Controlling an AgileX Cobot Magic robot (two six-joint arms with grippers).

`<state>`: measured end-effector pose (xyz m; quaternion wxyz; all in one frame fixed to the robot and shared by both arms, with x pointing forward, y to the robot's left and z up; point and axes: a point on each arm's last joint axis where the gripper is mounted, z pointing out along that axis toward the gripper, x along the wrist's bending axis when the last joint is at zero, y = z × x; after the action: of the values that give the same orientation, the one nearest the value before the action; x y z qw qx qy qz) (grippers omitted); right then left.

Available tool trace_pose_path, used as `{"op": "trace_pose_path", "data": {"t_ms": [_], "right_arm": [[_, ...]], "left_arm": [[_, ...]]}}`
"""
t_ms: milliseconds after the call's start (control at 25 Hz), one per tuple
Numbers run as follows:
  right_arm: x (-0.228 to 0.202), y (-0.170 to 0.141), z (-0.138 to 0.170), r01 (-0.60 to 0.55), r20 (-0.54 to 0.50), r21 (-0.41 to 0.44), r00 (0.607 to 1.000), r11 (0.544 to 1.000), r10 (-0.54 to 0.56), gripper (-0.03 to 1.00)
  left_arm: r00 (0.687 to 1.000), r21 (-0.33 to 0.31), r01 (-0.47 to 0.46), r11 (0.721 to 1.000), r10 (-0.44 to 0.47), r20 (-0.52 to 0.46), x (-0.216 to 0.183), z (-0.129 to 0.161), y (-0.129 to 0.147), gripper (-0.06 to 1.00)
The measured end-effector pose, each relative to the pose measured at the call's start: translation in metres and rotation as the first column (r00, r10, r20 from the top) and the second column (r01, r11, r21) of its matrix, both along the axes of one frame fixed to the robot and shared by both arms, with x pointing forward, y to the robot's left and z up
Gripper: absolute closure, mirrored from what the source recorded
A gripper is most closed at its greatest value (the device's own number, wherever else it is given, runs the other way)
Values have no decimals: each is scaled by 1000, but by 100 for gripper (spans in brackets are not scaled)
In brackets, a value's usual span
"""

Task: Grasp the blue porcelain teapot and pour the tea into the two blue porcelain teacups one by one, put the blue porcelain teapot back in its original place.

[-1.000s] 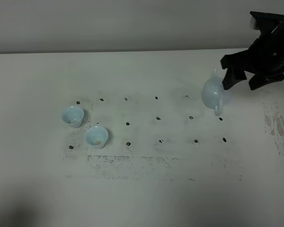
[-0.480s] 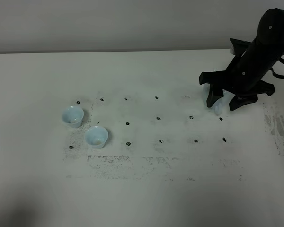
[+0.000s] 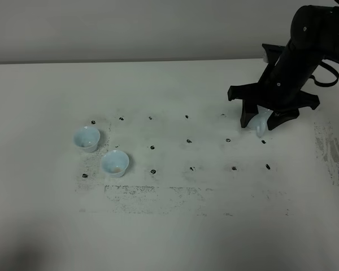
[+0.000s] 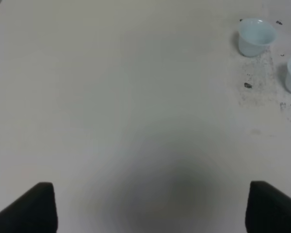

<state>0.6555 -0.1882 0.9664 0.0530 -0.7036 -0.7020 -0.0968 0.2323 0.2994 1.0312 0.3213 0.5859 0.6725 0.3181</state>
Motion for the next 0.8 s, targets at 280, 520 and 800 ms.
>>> {"op": "trace_pose_path", "data": {"t_ms": [280,520,800], "right_arm": [[5,1,-17,10,-5,-2,1000,1000,-10,46],[10,2,-18,25,41,9,999,1000,-26,46],[13,0,-28,32,28,4,999,999,-32,46]], "left_arm": [[1000,0,0,1000,0,0,0,0,0,19],[1000,0,0,1000,0,0,0,0,0,19],[1000,0,0,1000,0,0,0,0,0,19]]}}
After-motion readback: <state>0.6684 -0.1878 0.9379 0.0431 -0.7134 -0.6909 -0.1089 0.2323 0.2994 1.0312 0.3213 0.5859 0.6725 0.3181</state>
